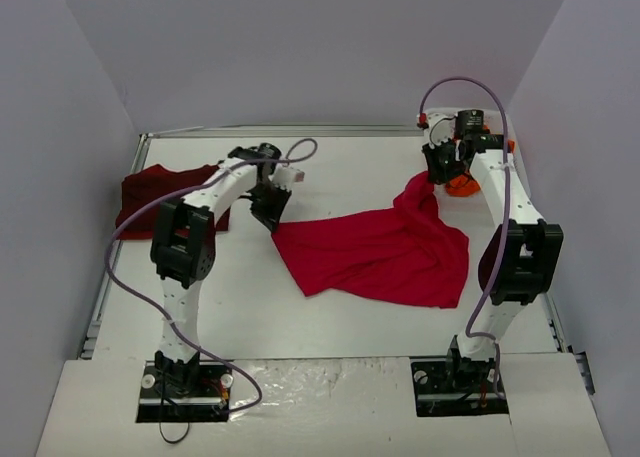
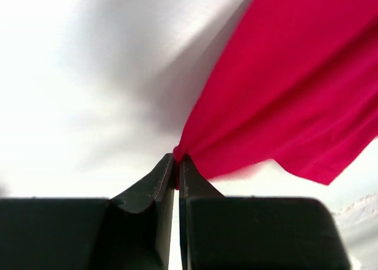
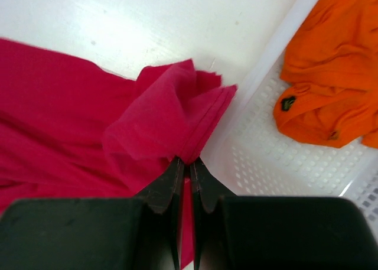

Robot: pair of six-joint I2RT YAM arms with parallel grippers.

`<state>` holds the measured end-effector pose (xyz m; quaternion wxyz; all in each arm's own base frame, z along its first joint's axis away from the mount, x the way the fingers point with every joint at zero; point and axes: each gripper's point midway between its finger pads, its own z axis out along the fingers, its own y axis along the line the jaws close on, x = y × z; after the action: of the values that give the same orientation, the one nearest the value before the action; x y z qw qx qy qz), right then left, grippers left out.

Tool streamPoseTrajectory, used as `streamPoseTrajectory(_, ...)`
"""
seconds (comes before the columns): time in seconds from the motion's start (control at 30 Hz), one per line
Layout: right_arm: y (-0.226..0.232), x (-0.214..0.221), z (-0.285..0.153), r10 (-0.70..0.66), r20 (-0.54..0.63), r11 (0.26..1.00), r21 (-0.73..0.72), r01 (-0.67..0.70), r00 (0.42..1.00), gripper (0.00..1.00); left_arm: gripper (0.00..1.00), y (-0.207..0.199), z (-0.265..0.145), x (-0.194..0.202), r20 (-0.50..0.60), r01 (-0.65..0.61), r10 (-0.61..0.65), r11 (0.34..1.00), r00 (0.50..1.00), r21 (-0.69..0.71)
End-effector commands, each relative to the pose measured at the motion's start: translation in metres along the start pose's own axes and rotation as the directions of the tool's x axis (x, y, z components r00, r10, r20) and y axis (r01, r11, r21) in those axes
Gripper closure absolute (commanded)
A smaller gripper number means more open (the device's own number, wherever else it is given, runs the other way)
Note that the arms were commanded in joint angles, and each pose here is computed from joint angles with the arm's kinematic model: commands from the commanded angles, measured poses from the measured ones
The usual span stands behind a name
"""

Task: Fold and stack the t-shirts
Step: Flatten out the tshirt

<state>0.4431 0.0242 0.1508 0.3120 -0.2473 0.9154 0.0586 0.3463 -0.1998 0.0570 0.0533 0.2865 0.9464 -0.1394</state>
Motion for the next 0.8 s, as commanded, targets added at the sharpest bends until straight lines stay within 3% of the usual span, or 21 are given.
streamPoseTrajectory(0.0, -0.015, -0.05, -0.028, -0.022, 0.118, 0.998, 0.068, 0.014, 0.993, 1.0, 0.98, 0.046, -0.085, -0.025, 0.18, 0.063, -0.057, 0.998, 0.982, -0.028)
streamPoseTrajectory(0.13, -0.026, -0.085, -0.048, -0.021, 0.202, 0.994, 0.109, -0.002, 0.979, 1.0, 0.98, 0.072, -0.162, -0.044, 0.343, 0.083, -0.044, 0.992, 0.938, -0.1)
streamPoseTrajectory(0.3, -0.025, -0.112, -0.091, -0.046, 0.299, 0.988, 0.153, -0.001, 0.953, 1.0, 0.98, 0.067, -0.218, -0.043, 0.487, 0.111, -0.054, 0.99, 0.872, -0.088)
streamPoseTrajectory(0.4, -0.021, -0.117, -0.124, -0.071, 0.346, 0.982, 0.188, 0.005, 0.936, 1.0, 0.98, 0.054, -0.261, -0.03, 0.592, 0.107, -0.023, 0.989, 0.806, -0.107)
streamPoseTrajectory(0.77, 0.024, -0.053, -0.191, -0.117, 0.366, 0.97, 0.241, 0.027, 0.923, 1.0, 0.98, 0.023, -0.294, 0.049, 0.657, 0.124, 0.004, 0.981, 0.754, -0.149)
